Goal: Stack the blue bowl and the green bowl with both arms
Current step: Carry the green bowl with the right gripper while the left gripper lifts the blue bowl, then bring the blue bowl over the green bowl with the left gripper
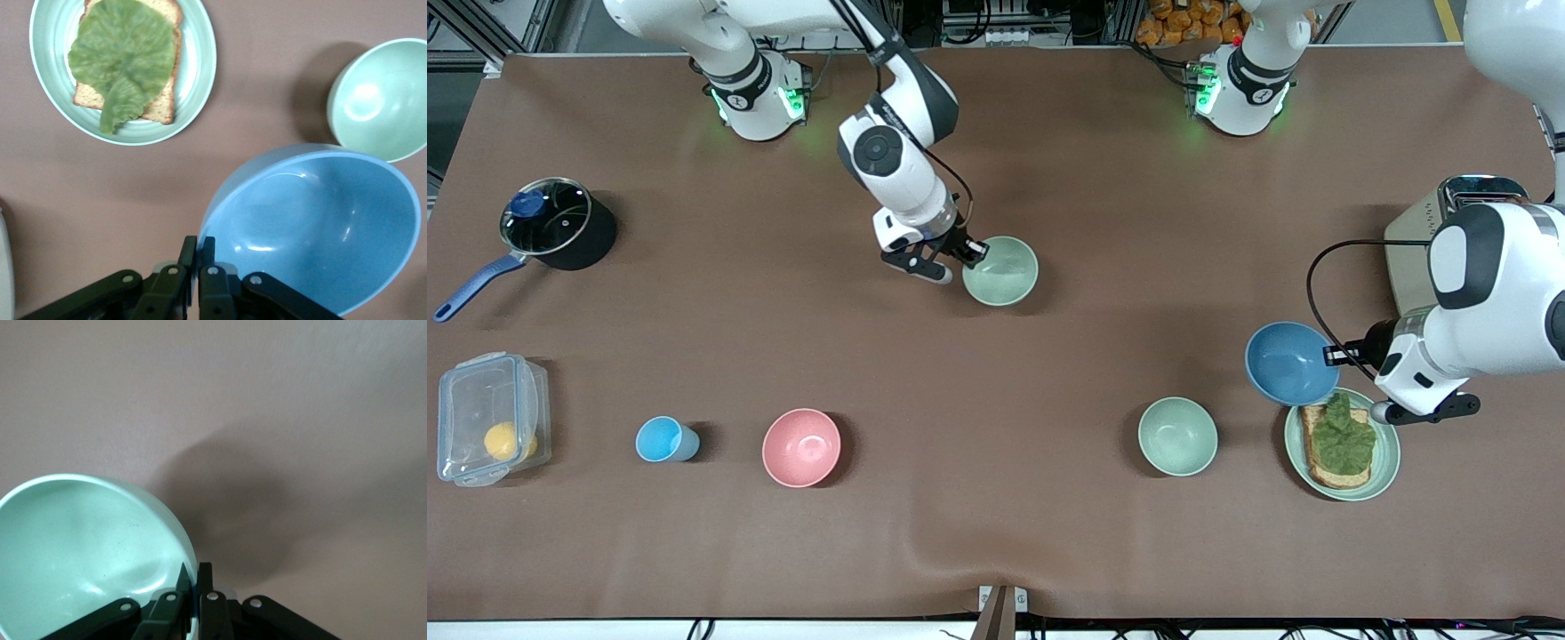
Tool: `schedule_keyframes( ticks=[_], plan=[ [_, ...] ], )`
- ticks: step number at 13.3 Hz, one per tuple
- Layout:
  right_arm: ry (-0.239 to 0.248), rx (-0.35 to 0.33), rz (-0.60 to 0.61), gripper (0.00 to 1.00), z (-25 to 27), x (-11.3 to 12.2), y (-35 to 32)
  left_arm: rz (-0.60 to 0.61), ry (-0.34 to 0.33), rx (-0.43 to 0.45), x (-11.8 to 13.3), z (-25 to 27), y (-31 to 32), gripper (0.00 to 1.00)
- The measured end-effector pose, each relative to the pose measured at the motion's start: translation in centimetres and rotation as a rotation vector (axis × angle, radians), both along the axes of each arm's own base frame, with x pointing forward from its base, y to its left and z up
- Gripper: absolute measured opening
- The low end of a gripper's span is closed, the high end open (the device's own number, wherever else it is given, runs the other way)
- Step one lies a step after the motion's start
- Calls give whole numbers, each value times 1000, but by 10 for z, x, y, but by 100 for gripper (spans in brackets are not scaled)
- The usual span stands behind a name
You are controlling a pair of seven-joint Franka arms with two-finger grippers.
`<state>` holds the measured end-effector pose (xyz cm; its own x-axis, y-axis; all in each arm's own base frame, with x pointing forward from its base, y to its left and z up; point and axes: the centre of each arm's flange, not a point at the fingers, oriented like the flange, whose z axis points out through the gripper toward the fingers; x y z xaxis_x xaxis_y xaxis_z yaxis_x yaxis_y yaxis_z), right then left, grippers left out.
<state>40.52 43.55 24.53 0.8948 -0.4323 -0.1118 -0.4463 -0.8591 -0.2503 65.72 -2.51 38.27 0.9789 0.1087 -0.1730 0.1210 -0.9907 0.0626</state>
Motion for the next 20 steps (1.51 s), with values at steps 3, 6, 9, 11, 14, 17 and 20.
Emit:
schedule_keyframes(
  ticks=[3, 6, 9, 11, 14, 17, 20],
  plan=[
    [-17, 13, -15, 5, -13, -12, 13, -25, -24, -19, 0, 15, -19, 5],
    [-18, 8, -13, 5, -30, -18, 18, -6, -34, -76, -6, 37, -41, 5],
    [-12, 6, -27, 5, -40, -25, 25, 36, -27, -97, -13, 50, -79, 5],
    [-9, 4, -28, 6, -43, -30, 30, 55, -14, -103, -20, 53, -107, 5],
    [-10, 6, -36, 22, -42, -28, 31, 101, 14, -106, -32, 56, -149, 5],
    [-13, 10, -53, 56, -40, -24, 31, 123, 39, -95, -48, 55, -193, 5],
    [-15, 18, -70, 88, -34, -17, 33, 147, 84, -62, -70, 40, -238, 5]
  ],
)
